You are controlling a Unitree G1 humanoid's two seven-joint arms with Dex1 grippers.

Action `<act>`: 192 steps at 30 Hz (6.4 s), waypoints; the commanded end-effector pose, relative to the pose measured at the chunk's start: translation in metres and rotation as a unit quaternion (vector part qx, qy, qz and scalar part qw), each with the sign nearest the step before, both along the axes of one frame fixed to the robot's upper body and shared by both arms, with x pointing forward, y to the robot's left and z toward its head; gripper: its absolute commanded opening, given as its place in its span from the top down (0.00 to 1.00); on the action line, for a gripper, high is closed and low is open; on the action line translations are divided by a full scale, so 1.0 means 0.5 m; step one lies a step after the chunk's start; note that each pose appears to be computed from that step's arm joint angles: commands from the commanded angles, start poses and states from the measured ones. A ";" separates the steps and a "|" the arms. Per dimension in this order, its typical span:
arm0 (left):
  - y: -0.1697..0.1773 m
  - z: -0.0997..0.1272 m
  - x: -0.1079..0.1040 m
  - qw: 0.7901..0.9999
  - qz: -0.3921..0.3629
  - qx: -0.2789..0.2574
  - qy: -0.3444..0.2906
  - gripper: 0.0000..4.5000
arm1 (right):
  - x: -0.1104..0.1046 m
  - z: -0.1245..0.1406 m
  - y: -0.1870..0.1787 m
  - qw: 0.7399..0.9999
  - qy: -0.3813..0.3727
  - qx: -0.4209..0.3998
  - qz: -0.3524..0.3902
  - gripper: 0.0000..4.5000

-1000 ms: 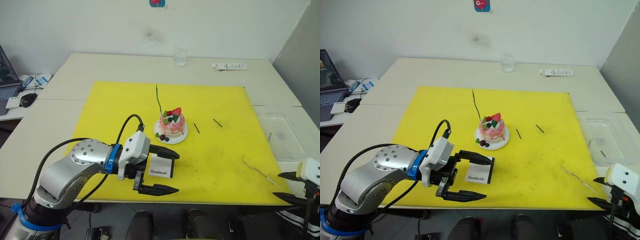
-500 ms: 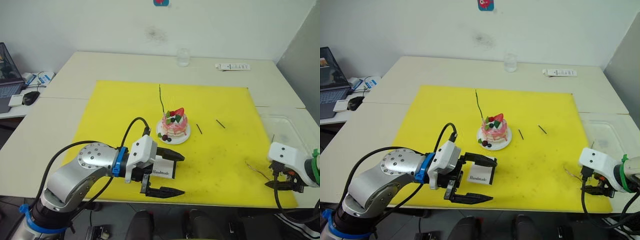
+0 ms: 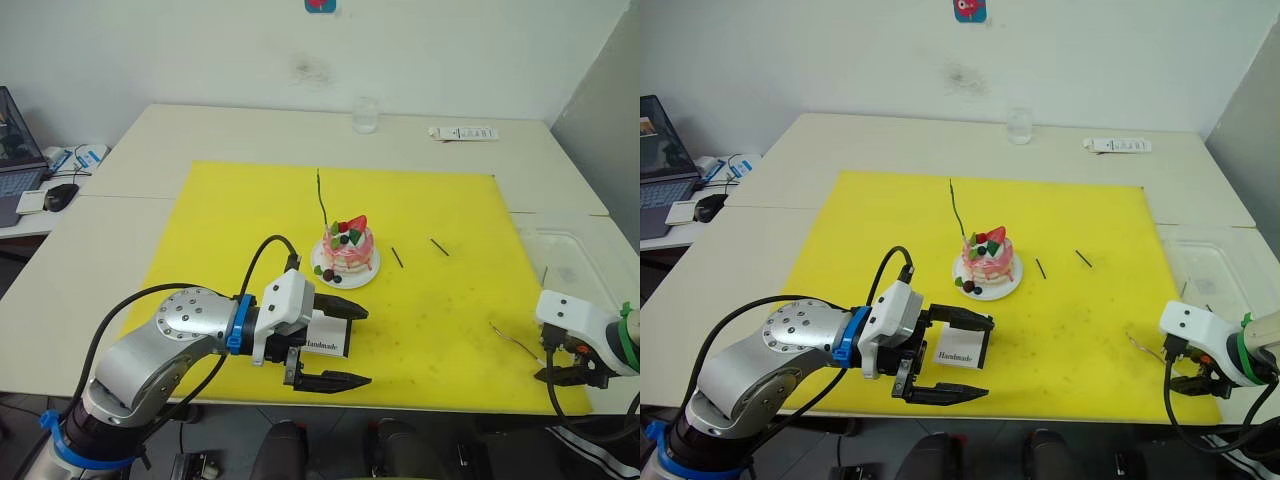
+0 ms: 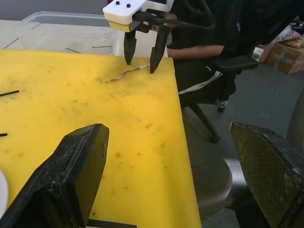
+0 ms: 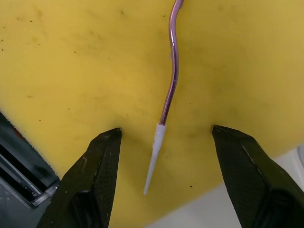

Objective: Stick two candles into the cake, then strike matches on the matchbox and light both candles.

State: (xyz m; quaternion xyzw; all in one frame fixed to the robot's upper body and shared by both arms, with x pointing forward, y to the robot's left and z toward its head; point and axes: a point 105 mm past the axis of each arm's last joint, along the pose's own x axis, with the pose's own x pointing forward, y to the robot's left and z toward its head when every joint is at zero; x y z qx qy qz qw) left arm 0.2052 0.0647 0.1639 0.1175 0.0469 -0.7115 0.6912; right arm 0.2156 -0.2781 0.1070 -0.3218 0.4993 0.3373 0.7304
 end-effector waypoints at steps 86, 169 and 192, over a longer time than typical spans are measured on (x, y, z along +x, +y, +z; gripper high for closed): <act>0.093 0.096 0.105 0.970 0.214 -0.093 -0.067 0.00 | 0.240 0.056 0.434 0.714 -0.467 0.521 -0.010 0.99; 0.137 -0.109 0.114 0.835 0.258 0.015 0.486 0.00 | 0.107 0.004 0.412 0.882 -0.226 0.278 0.307 0.99; 0.126 -0.149 0.103 0.818 0.274 0.007 0.506 0.00 | 0.112 -0.013 0.501 0.865 -0.212 0.282 0.356 0.99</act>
